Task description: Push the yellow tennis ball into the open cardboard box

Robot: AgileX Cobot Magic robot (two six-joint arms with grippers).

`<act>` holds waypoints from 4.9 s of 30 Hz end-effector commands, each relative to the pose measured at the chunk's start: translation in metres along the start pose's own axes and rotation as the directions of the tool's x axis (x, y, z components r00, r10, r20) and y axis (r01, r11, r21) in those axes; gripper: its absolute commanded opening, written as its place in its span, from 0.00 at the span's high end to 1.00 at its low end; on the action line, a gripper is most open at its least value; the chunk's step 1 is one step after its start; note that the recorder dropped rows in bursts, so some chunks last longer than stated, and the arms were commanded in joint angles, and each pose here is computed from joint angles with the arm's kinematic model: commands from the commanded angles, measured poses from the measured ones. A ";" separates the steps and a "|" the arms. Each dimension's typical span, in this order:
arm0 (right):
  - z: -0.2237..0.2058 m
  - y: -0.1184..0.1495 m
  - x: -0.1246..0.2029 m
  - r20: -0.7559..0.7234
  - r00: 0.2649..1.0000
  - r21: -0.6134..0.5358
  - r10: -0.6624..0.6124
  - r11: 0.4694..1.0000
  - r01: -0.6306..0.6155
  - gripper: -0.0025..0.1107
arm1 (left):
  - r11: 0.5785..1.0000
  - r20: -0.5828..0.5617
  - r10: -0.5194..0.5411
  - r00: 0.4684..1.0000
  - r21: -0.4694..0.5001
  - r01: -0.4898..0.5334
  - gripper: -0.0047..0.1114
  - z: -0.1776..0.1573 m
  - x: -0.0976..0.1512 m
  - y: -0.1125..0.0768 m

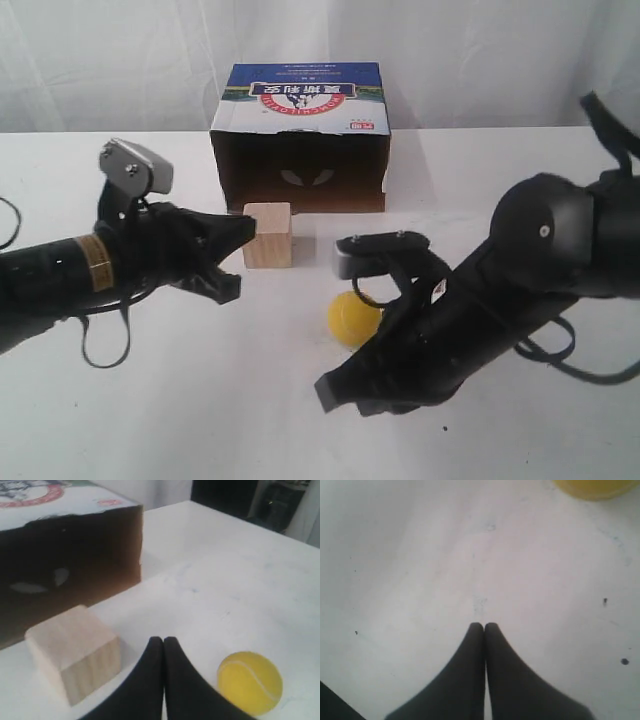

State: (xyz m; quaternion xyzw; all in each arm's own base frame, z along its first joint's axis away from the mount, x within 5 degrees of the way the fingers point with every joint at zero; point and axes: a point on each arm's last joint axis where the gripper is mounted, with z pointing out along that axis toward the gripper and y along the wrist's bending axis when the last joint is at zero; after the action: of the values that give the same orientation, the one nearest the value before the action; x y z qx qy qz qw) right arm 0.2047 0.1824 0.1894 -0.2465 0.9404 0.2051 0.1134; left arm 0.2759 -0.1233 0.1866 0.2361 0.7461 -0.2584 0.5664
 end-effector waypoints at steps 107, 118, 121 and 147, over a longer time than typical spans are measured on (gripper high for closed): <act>-0.039 -0.059 -0.096 0.212 0.958 0.533 -0.192 0.845 0.051 0.98 | 0.608 0.077 -0.175 0.982 -0.775 0.169 0.96 -0.167 0.070 0.014; -0.037 -0.057 -0.095 0.249 0.945 0.505 -0.212 0.861 0.060 0.98 | 0.613 0.056 -0.162 0.985 -0.777 0.145 0.96 -0.167 0.070 0.014; -0.046 -0.063 -0.094 0.241 0.946 0.537 -0.219 0.842 0.058 0.98 | 0.607 0.046 -0.129 0.991 -0.786 0.116 0.96 -0.168 0.068 0.015; -0.270 -0.015 0.135 0.884 0.315 0.456 -0.345 0.787 -0.415 0.98 | 0.749 0.255 0.579 0.775 -0.541 -0.382 0.96 -0.262 -0.152 -0.085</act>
State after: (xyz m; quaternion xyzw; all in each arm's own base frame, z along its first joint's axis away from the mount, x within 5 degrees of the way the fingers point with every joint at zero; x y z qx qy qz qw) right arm 0.0883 -0.0015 0.3922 -0.0199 0.7181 -0.0266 0.6951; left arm 0.0879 -0.0245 0.3783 0.2169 0.5932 0.0610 0.7729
